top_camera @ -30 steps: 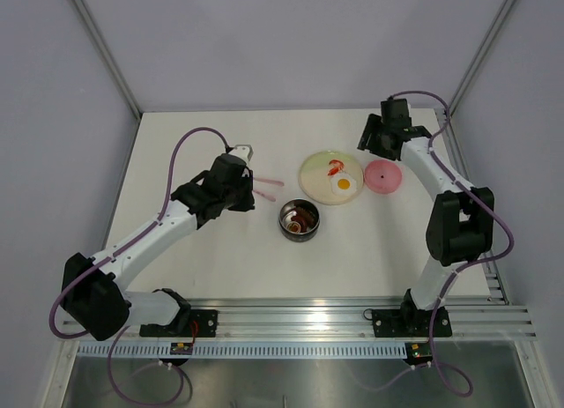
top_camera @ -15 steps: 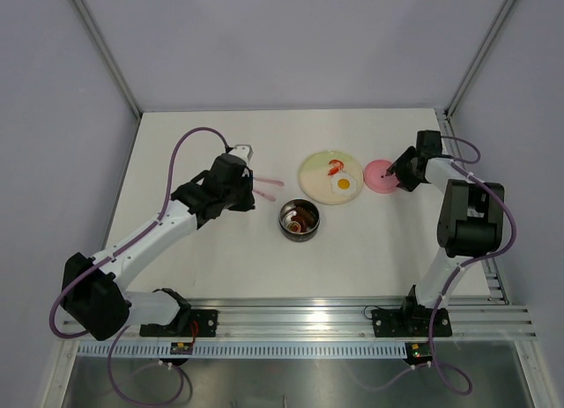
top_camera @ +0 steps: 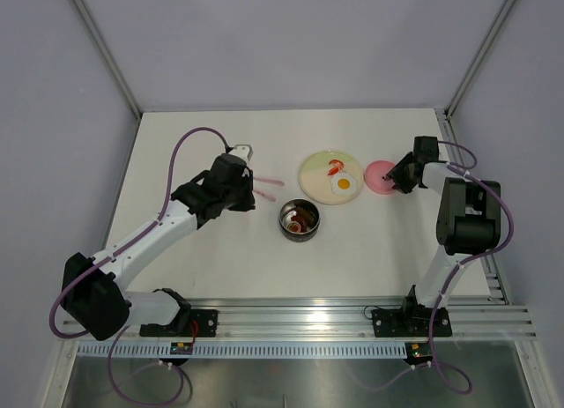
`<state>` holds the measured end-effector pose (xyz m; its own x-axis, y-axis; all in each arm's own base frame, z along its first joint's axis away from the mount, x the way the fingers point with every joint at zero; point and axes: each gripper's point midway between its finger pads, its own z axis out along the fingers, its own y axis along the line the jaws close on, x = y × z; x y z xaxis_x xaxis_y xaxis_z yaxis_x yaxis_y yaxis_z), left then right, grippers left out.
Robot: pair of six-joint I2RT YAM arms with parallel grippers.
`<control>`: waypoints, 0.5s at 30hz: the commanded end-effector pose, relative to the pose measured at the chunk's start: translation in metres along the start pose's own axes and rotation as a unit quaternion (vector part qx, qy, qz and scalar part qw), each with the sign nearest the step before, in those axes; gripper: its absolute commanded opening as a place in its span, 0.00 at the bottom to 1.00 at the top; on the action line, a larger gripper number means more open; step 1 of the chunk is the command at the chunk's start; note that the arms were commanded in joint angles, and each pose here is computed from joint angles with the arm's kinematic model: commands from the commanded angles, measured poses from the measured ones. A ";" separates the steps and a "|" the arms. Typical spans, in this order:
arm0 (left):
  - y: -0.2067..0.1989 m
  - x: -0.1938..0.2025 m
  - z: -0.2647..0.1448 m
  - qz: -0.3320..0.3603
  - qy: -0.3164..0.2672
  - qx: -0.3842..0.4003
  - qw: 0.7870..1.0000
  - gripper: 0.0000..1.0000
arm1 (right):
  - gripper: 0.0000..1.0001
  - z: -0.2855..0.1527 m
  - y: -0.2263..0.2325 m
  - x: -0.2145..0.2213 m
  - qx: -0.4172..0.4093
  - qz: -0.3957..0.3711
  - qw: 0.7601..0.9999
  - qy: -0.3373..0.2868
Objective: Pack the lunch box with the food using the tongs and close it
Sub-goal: Pick up the box lid from the center of the board.
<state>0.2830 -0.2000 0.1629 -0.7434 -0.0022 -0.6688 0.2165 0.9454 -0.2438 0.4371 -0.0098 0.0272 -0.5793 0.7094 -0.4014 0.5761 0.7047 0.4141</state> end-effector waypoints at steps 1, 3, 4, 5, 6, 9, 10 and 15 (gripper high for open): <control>-0.003 -0.007 -0.001 -0.011 -0.015 0.009 1.000 0.01 | 0.45 -0.010 0.016 -0.005 -0.042 0.002 0.999 -0.017; -0.004 -0.005 0.001 -0.011 -0.010 0.009 1.000 0.00 | 0.43 -0.021 0.030 -0.011 -0.070 0.002 0.997 -0.024; -0.004 -0.005 0.002 -0.010 -0.009 0.009 1.000 0.00 | 0.43 -0.022 0.032 -0.012 -0.075 0.001 0.997 -0.023; -0.003 -0.004 0.002 -0.011 -0.008 0.008 1.000 0.00 | 0.43 -0.029 0.037 -0.015 -0.084 0.000 0.996 -0.031; -0.003 -0.004 0.003 -0.011 -0.006 0.008 1.000 0.00 | 0.43 -0.032 0.040 -0.017 -0.088 0.000 0.996 -0.035; -0.003 -0.003 0.004 -0.013 -0.004 0.008 1.000 0.00 | 0.44 -0.041 0.035 -0.022 -0.075 -0.008 0.996 -0.048; -0.004 -0.002 0.005 -0.013 -0.003 0.009 1.000 0.00 | 0.46 -0.042 0.033 -0.024 -0.069 -0.010 0.996 -0.053; -0.011 0.000 0.011 -0.020 0.008 0.023 1.000 0.00 | 0.56 -0.033 0.026 -0.014 -0.060 -0.004 0.998 -0.034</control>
<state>0.2818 -0.2042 0.1562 -0.7639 -0.0096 -0.6453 0.2087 0.9425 -0.2611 0.4395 -0.0015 0.0666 -0.5506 0.7051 -0.4469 0.5037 0.7075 0.4957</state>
